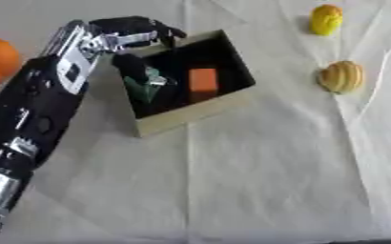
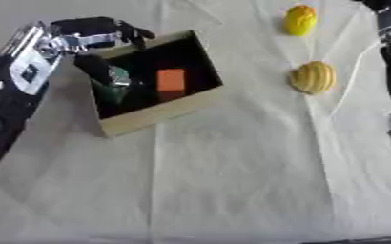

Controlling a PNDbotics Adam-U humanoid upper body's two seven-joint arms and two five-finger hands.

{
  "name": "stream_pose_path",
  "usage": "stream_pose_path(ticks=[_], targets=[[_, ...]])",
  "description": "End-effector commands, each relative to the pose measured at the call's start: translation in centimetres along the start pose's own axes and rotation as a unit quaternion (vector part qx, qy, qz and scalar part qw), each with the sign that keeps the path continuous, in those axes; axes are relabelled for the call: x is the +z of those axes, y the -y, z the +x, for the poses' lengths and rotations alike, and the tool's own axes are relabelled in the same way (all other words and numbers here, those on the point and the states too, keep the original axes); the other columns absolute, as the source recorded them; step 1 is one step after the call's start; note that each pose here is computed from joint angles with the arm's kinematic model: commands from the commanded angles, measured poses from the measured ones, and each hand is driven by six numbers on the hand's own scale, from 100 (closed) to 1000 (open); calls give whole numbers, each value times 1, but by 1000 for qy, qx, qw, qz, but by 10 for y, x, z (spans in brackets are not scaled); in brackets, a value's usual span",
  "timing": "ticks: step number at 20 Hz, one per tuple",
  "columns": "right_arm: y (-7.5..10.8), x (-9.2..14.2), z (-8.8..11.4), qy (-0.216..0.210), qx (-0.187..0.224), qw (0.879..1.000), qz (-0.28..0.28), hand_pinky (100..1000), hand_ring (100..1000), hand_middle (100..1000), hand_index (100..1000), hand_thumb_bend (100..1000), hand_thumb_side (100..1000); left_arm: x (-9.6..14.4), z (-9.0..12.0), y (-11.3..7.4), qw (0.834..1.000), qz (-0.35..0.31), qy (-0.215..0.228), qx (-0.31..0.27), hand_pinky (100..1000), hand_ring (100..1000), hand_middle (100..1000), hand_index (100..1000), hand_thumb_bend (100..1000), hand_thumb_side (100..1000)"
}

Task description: Pick up objects on the table and place them in the box.

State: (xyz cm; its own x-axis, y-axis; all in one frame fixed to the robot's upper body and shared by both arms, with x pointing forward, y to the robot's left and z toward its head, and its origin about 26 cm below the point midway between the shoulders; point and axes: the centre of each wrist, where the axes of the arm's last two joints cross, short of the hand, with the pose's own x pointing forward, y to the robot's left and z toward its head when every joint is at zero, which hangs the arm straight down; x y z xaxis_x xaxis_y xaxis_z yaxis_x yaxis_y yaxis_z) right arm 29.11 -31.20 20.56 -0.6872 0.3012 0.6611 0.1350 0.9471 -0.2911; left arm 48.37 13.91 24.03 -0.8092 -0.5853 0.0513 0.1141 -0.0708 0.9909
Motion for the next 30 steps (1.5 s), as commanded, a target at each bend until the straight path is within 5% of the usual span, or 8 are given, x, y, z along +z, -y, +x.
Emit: stream_pose_path(ticks=[1, 6, 13, 20, 30], targets=[[3, -2, 6, 8, 8, 1000, 1, 925, 773, 690, 778, 100, 668, 7, 6, -31, 999, 41, 11, -9, 836, 824, 744, 964, 429, 522], [8, 3, 3, -2, 21, 1000, -2, 924, 773, 690, 778, 100, 668, 35, 4, -60, 998, 65, 6, -19, 826, 824, 742, 910, 415, 399], [17, 12, 0, -14, 46, 999, -14, 922, 774, 691, 779, 100, 662, 137, -50, -81, 985, 102, -134, -25, 828, 850, 774, 854, 493, 297], [20, 15, -1, -7, 53, 998, -20, 920, 774, 692, 779, 100, 657, 214, -97, -64, 957, 83, -279, -22, 839, 869, 780, 882, 572, 258], [16, 16, -2, -8, 49, 998, -23, 920, 773, 691, 779, 100, 661, 242, -134, -22, 926, 52, -372, 40, 843, 873, 785, 895, 559, 287]])
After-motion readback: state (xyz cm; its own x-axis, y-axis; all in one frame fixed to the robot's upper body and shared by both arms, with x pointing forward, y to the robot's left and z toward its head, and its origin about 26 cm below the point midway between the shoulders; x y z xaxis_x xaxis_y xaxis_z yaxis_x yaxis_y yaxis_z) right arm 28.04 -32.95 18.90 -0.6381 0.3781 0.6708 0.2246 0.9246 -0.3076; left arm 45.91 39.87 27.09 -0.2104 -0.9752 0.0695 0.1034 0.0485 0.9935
